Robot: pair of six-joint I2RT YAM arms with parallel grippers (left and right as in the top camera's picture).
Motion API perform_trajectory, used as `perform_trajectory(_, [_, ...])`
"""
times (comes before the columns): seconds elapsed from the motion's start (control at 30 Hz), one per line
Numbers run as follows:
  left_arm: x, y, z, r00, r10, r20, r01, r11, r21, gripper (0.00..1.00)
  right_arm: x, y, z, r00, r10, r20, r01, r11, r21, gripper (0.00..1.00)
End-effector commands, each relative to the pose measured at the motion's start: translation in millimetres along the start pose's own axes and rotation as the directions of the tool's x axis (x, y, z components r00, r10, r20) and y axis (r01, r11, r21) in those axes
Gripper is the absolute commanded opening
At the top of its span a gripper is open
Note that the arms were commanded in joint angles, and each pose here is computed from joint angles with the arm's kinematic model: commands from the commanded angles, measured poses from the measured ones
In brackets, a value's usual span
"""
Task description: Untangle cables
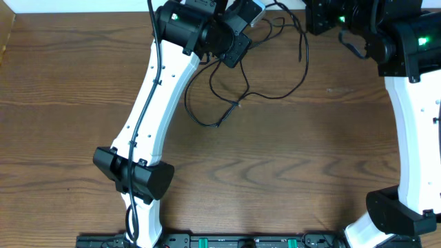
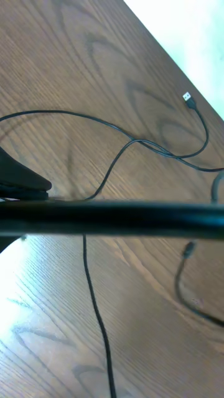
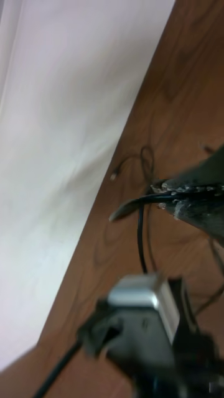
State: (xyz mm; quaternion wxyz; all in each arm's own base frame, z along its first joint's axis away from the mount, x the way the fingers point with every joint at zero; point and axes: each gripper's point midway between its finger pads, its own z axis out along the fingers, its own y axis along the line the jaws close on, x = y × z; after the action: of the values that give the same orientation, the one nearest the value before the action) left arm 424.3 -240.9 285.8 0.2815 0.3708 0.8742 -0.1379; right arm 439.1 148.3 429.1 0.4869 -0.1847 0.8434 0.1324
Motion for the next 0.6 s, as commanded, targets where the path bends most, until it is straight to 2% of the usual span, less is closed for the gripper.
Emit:
perform_trajectory(0.0, [-7, 0, -29, 0.999, 0.01, 0.048, -0.008, 0.999, -0.048, 0.08, 4, -31, -2, 1.0, -0.002, -0.021, 0.005, 0.994, 0.111, 0.01])
perform_trajectory(0.2, [-17, 8, -84, 0.99, 0.042, 0.135, -0.016, 0.982, -0.186, 0.07, 32, -62, 16, 0.991, 0.056, -0.117, -0.037, 0.987, 0.155, 0.01])
perform_trajectory(0.33, [-20, 6, -118, 0.979, 0.054, 0.199, -0.01, 0.976, -0.217, 0.07, 42, -73, 25, 0.987, 0.069, -0.148, -0.043, 0.985, 0.167, 0.01])
perform_trajectory(0.57, [-18, 15, -152, 0.966, 0.047, 0.254, 0.022, 0.966, -0.259, 0.08, 54, -96, 29, 0.979, 0.095, -0.183, -0.055, 0.976, 0.211, 0.01])
